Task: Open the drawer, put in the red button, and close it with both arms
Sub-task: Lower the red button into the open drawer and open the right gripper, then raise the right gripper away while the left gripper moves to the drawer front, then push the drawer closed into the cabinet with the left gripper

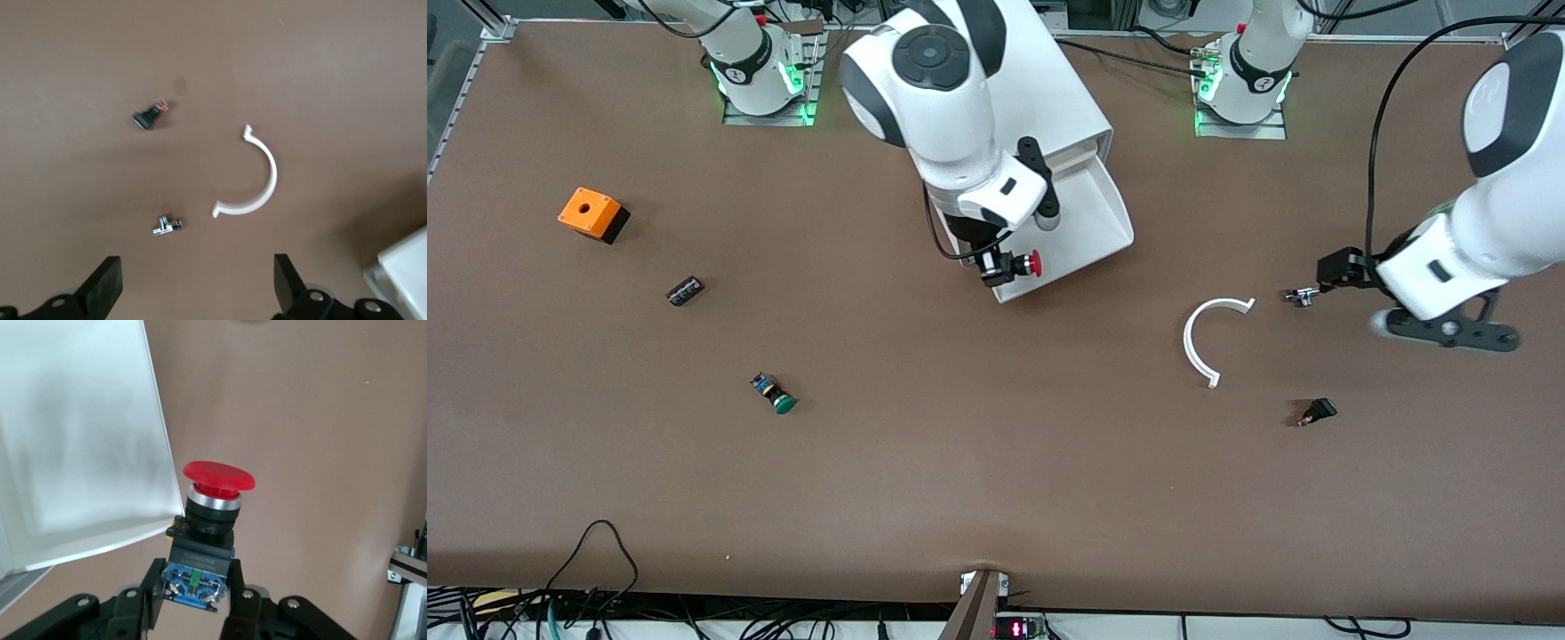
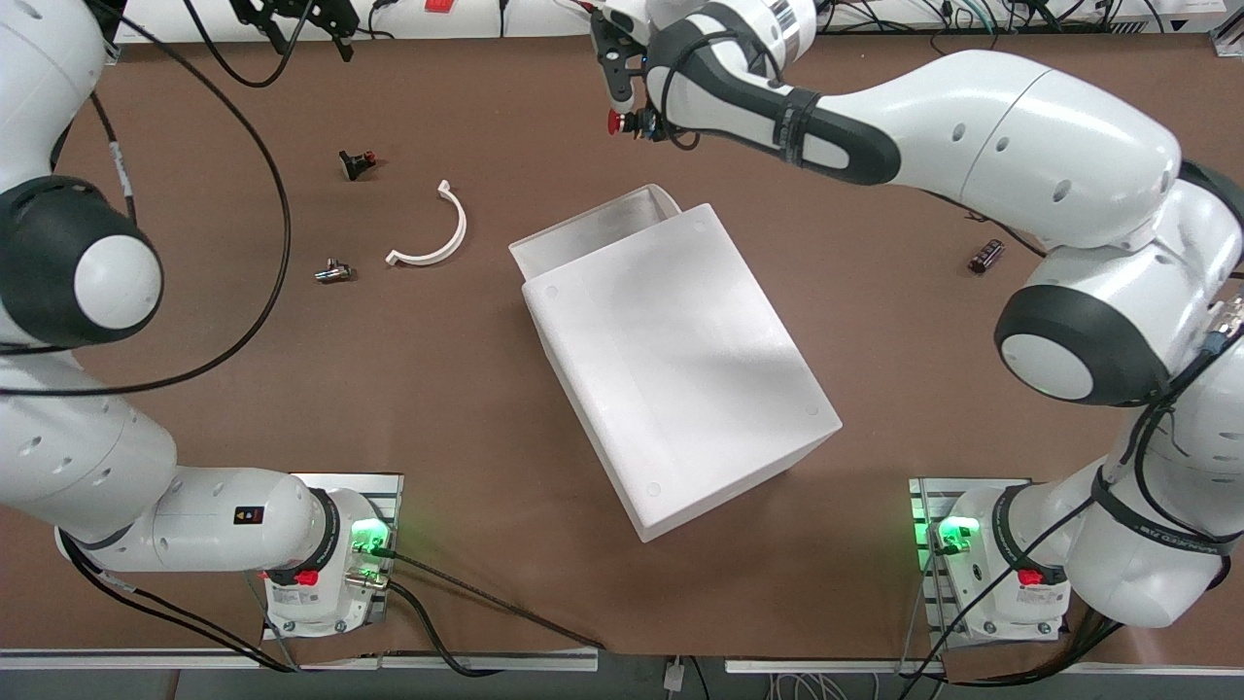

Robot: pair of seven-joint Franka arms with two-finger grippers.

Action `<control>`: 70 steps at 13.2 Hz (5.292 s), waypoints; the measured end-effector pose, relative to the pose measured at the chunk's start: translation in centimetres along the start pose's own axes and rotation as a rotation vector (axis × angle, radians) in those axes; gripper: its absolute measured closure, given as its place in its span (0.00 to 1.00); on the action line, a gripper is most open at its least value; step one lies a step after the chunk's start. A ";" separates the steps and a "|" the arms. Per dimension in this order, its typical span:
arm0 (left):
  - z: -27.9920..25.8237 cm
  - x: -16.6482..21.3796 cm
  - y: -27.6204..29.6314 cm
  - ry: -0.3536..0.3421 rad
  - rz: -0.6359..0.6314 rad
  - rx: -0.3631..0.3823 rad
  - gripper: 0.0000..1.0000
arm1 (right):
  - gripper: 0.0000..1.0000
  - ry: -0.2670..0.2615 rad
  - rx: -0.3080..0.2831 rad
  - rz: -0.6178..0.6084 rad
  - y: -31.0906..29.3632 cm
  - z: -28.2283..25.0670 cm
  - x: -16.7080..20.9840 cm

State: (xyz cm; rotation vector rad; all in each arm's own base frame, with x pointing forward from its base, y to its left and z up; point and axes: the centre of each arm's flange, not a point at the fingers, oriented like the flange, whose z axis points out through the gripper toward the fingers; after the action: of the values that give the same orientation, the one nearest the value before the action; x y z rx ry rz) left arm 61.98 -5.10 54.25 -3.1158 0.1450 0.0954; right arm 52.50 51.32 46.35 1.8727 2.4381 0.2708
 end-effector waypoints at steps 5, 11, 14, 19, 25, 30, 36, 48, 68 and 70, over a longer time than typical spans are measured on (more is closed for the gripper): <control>-0.6 -4.8 -2.4 0.113 -0.066 0.014 0.00 | 0.59 -0.043 0.017 -0.094 -0.9 3.7 2.6; -1.0 -5.9 -3.9 0.090 -0.087 0.014 0.00 | 0.59 -0.071 0.065 -0.195 -2.9 8.2 5.5; -0.8 -6.3 -5.0 0.063 -0.108 0.013 0.00 | 0.59 -0.069 0.077 -0.251 -3.8 8.9 6.7; -0.7 -6.6 -4.7 0.040 -0.103 0.012 0.00 | 0.59 -0.082 0.096 -0.293 -5.3 10.3 8.3; -0.9 -6.7 -4.4 0.029 -0.120 0.012 0.00 | 0.59 -0.094 0.118 -0.325 -7.0 11.7 10.0; -0.9 -6.8 -3.9 0.017 -0.126 0.012 0.00 | 0.59 -0.104 0.128 -0.338 -7.9 12.4 10.7; -0.9 -6.8 -3.1 0.014 -0.126 0.012 0.00 | 0.22 -0.110 0.123 -0.286 -7.6 12.0 10.2; -1.4 -7.3 -0.6 -0.047 -0.133 0.018 0.00 | 0.00 -0.099 -0.121 0.206 0.6 -0.1 1.6; 20.8 -2.8 31.9 -0.067 -0.504 -0.075 0.00 | 0.00 -0.306 0.011 1.714 5.8 0.1 -38.7; 21.8 -3.0 32.0 -0.062 -0.507 -0.081 0.00 | 0.00 -0.237 0.078 1.769 5.2 -1.8 -42.6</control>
State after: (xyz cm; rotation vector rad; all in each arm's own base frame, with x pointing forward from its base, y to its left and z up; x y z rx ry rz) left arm 54.67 -36.14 32.08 -3.1086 -0.6587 0.1888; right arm 68.39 11.40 46.35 3.1187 0.0853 -0.0410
